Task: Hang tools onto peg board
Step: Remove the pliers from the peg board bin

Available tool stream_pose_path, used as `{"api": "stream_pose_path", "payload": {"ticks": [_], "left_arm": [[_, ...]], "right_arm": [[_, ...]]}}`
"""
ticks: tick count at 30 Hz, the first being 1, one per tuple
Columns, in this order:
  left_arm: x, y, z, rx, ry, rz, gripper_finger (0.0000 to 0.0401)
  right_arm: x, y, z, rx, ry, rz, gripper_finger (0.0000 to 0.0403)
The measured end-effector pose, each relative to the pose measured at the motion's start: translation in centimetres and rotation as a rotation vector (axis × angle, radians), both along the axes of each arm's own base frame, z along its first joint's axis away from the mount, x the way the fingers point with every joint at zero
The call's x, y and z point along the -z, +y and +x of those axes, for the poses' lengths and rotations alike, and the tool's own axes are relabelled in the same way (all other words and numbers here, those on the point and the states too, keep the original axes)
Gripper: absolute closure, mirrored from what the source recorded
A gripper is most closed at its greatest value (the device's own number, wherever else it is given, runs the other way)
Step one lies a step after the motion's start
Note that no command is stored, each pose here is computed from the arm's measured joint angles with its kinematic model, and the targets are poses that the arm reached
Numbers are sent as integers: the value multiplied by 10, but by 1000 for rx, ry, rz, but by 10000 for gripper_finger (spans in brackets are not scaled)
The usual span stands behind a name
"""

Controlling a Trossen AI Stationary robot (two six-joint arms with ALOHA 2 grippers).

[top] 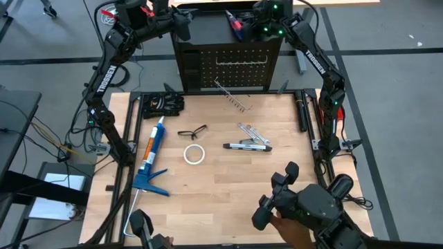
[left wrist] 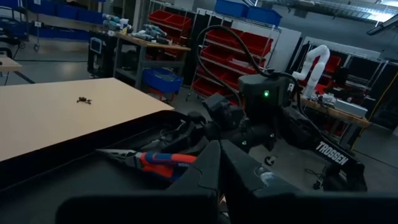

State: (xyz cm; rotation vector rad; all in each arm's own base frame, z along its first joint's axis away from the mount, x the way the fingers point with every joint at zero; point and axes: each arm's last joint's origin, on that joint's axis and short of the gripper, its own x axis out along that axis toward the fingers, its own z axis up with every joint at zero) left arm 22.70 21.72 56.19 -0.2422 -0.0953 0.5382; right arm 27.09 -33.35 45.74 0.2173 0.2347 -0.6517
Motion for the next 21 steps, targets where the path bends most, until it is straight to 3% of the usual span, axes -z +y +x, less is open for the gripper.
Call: {"api": "stream_pose_path", "payload": {"ticks": [13, 21], "left_arm": [[1, 0, 0, 0, 5, -6, 386], [2, 0, 0, 0, 13, -15, 386]], "right_arm": [[-2, 1, -1, -1, -8, 1, 244], [-34, 30, -8, -48, -93, -51, 244]]}}
